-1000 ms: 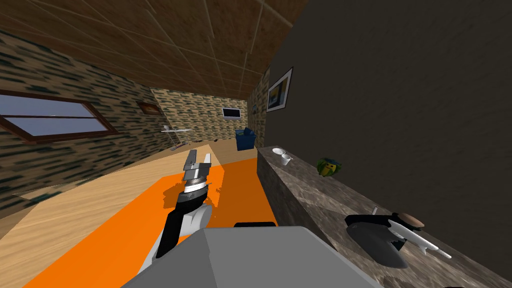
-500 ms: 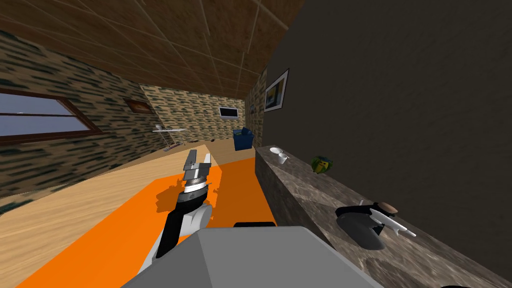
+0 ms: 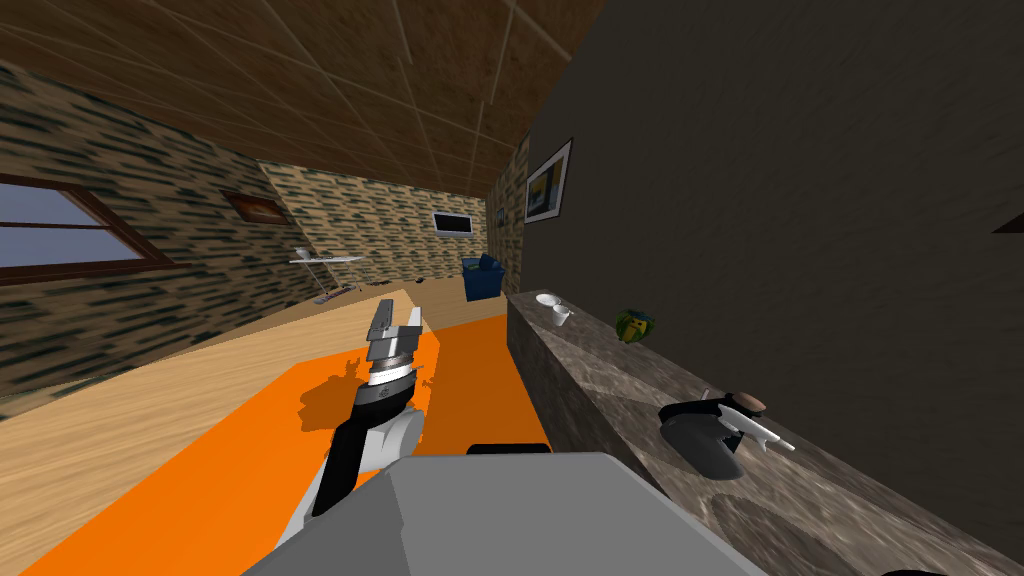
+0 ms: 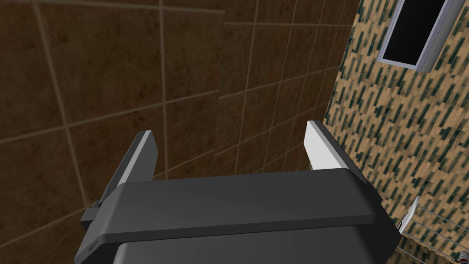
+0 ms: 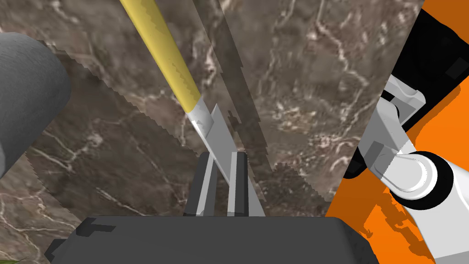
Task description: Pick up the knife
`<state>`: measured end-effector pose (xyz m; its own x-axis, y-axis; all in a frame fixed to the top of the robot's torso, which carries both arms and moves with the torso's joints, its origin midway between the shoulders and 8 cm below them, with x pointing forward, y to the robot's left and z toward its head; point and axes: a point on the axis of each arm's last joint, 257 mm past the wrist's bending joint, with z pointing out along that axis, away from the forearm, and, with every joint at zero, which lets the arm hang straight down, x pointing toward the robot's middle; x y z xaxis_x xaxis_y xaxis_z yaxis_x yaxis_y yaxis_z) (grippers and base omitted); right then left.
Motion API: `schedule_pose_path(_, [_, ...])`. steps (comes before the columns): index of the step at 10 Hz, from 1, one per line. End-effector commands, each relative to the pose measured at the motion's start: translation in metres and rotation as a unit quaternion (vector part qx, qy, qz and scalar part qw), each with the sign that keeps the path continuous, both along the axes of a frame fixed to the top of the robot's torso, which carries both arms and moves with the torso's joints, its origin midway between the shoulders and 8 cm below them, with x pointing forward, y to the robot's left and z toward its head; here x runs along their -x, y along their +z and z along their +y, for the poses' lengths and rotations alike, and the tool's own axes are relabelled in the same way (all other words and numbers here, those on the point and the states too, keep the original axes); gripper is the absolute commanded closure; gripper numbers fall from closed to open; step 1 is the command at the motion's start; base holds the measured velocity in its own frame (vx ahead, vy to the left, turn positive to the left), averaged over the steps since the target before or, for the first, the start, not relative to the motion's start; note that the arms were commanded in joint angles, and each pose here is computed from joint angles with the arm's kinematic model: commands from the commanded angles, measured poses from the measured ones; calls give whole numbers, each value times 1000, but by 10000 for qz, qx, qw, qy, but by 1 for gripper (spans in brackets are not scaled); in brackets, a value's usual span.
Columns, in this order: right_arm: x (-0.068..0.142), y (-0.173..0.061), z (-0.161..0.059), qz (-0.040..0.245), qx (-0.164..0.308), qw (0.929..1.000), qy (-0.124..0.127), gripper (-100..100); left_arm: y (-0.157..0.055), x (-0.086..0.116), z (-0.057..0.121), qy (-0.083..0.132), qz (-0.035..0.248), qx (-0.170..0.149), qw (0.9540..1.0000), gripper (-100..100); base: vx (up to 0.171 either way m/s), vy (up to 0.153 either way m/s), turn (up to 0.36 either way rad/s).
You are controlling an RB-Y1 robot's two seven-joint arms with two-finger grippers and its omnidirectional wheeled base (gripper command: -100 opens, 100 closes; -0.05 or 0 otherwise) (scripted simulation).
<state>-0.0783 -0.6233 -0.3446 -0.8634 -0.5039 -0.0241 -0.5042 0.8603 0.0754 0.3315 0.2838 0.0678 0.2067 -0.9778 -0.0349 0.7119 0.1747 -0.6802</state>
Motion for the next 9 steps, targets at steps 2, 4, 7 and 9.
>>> schedule_pose_path(2, [3, 0, 3, 134, -56, 9999, -32, 100, 0, 0, 0, 0, 0, 0, 10000, 0, -11, -5, 20])
schedule_pose_path(4, [-26, 0, 5, 18, -69, 9999, 110, 100, 0, 0, 0, 1, 0, 0, 10000, 0, -25, -18, -133])
schedule_pose_path(7, [-51, 2, 8, -30, -73, 9997, 251, 100, 0, 0, 0, 0, 0, 0, 10000, 0, -14, -13, -45])
schedule_pose_path(9, [-43, 2, 7, 144, -74, 9996, 235, 100, 0, 0, 0, 0, 0, 0, 10000, 0, -24, -15, -31])
